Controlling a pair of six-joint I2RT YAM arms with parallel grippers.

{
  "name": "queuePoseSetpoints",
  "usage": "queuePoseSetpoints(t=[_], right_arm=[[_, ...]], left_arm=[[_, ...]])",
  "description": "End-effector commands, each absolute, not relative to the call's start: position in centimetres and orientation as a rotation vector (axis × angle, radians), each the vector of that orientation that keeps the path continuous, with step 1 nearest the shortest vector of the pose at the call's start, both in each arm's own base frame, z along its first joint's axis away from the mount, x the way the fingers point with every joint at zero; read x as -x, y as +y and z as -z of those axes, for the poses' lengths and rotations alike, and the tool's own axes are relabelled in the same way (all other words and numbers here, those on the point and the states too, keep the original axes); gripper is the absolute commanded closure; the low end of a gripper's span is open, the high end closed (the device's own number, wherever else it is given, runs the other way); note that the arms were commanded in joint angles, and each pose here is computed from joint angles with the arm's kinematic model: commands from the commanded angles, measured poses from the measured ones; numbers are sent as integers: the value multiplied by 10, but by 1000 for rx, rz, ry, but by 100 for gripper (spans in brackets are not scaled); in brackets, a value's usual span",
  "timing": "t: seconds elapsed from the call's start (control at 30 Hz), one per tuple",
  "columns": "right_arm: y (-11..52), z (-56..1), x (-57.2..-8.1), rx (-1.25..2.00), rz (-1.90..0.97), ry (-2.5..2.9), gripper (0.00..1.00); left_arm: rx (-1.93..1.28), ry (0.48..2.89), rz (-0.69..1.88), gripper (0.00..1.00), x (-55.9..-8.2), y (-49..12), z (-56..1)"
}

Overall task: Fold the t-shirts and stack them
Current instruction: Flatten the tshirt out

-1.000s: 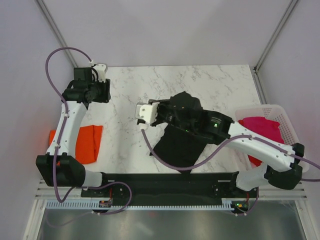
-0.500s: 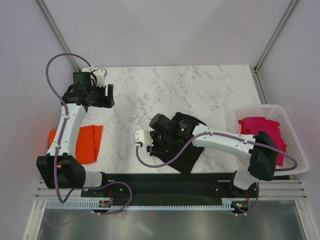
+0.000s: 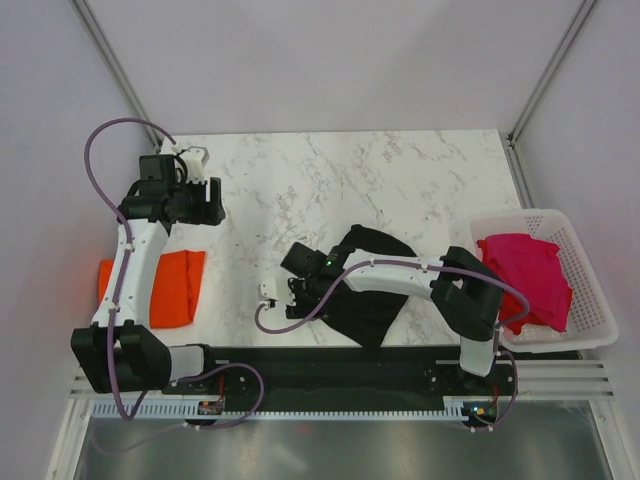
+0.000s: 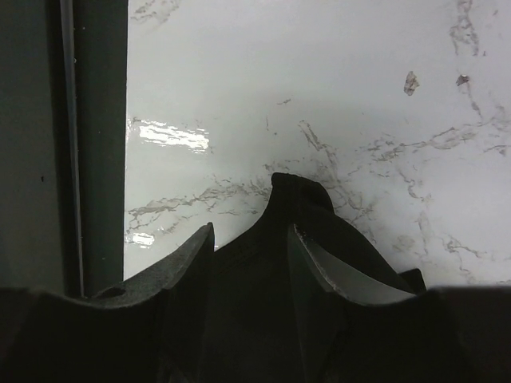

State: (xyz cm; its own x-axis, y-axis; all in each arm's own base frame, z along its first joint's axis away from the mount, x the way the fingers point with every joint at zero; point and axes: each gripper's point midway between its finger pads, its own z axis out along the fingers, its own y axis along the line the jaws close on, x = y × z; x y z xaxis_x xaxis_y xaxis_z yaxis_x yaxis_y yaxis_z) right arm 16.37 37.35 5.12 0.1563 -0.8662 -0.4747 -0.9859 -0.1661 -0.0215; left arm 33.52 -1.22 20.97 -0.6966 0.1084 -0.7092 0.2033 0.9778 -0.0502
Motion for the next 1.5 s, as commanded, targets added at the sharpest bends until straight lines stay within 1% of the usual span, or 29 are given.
queuePoseSetpoints(t=[0.0,0.13,0.17,0.2,0.23,0.27,0.4,0.5,0.53,0.63,0.67,0.73,0.8,0.93,1.07,1.1,1.13,1.17,1.2,1.23,1.27,1.33,1.47], right_arm=[[391,-59,-171,2108,-525,1695,50],[391,-50,-174,2108,-500,1707,52],[392,-47,-175,2110,-492,1709,58],[392,-47,-176,2108,-489,1711,61],[391,-42,-176,2114,-486,1721,67],[391,-42,-178,2109,-474,1727,77],[390,-39,-179,2105,-458,1737,80],[391,-40,-182,2092,-443,1738,88],[391,-42,-183,2091,-441,1732,93],[391,-55,-190,2060,-400,1710,100],[392,-64,-195,2045,-377,1688,100],[394,-106,-210,1964,-316,1623,100],[398,-164,-221,1873,-289,1518,100],[397,-261,-238,1739,-216,1362,100],[389,-327,-249,1638,-137,1251,100],[388,-335,-251,1623,-129,1240,100],[388,-337,-251,1611,-130,1244,92],[387,-328,-251,1627,-134,1269,82],[391,-314,-244,1664,-176,1284,60],[391,-297,-240,1707,-190,1304,54],[388,-266,-229,1786,-238,1346,51],[391,-223,-211,1862,-346,1431,49],[390,-161,-182,2017,-512,1553,49]], left_arm=[[-211,2310,184,24,-334,-14,-219],[-204,2314,197,25,-333,-13,-217],[-197,2314,198,25,-333,-12,-217],[-193,2316,201,25,-334,-12,-217],[-192,2315,206,25,-334,-12,-217],[-187,2317,207,25,-334,-11,-217],[-177,2316,214,25,-335,-11,-217],[-172,2315,217,25,-335,-10,-217],[-169,2315,217,25,-335,-10,-218],[-164,2312,216,25,-336,-8,-218],[-159,2312,216,26,-335,-8,-219],[-153,2309,219,26,-335,-7,-219],[-150,2320,223,26,-332,-7,-215],[-140,2330,251,27,-331,-10,-207],[-133,2326,263,27,-333,-10,-208],[-130,2326,262,27,-334,-9,-208],[-128,2326,264,27,-334,-9,-209],[-128,2325,267,27,-335,-9,-209],[-128,2324,265,27,-335,-9,-210],[-127,2325,263,27,-335,-9,-210],[-123,2325,261,27,-336,-8,-210],[-117,2321,254,25,-336,-6,-211],[-117,2320,251,22,-334,-5,-212]])
